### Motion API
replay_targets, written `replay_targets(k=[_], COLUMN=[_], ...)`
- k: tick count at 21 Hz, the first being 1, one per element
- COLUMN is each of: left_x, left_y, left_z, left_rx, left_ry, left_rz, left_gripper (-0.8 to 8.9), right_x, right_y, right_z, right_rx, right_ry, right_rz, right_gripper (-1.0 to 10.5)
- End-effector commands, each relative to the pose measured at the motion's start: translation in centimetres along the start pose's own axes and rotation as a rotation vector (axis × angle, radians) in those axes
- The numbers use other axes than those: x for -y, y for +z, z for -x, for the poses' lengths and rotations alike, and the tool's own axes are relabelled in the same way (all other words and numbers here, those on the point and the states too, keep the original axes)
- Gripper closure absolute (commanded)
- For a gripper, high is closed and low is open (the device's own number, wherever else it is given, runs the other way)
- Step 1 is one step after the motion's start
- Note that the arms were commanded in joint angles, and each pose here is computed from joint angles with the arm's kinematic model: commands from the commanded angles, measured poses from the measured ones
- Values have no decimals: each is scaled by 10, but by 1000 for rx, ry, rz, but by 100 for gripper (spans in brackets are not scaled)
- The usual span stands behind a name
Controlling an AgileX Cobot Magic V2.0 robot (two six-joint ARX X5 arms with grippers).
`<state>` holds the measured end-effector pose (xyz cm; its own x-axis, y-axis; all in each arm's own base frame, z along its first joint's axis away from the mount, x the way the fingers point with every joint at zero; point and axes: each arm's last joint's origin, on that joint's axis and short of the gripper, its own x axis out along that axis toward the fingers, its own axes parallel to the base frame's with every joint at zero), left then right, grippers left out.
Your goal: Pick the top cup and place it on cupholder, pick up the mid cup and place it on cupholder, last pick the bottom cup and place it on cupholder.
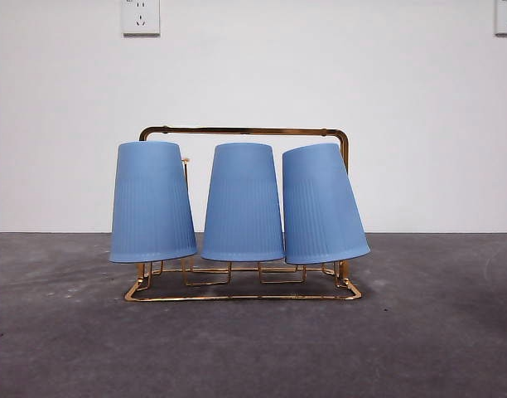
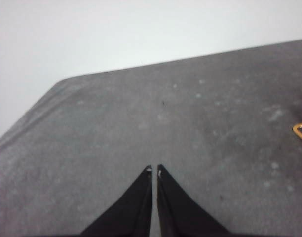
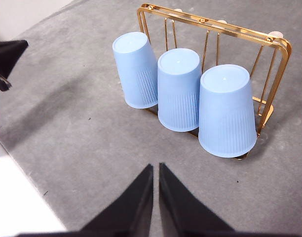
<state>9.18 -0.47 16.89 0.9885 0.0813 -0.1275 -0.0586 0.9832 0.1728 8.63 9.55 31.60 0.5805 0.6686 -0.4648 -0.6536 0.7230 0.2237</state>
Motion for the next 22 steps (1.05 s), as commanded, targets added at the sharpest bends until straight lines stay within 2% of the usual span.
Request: replay_targets(k=[1,4,11,22], left_x=[1,1,2,1], left_y=[-5,-9,-9,-18], left_z=[-2,-3,-3,-6], left_rx=[-8,-17,-5,-32], left_ry=[4,-10,-172,-166], left_rz=[18,45,68,157], left_gripper=[805,805,805,805], right_x=[-2,-2,-2,-2], right_y=[3,3,3,3], right_z=[1,1,1,1], right_rx=[17,17,17,18], right_ry=[10,10,10,11], right_rz=[-4,-4,-4,-4], right_gripper=[933,933,933,933])
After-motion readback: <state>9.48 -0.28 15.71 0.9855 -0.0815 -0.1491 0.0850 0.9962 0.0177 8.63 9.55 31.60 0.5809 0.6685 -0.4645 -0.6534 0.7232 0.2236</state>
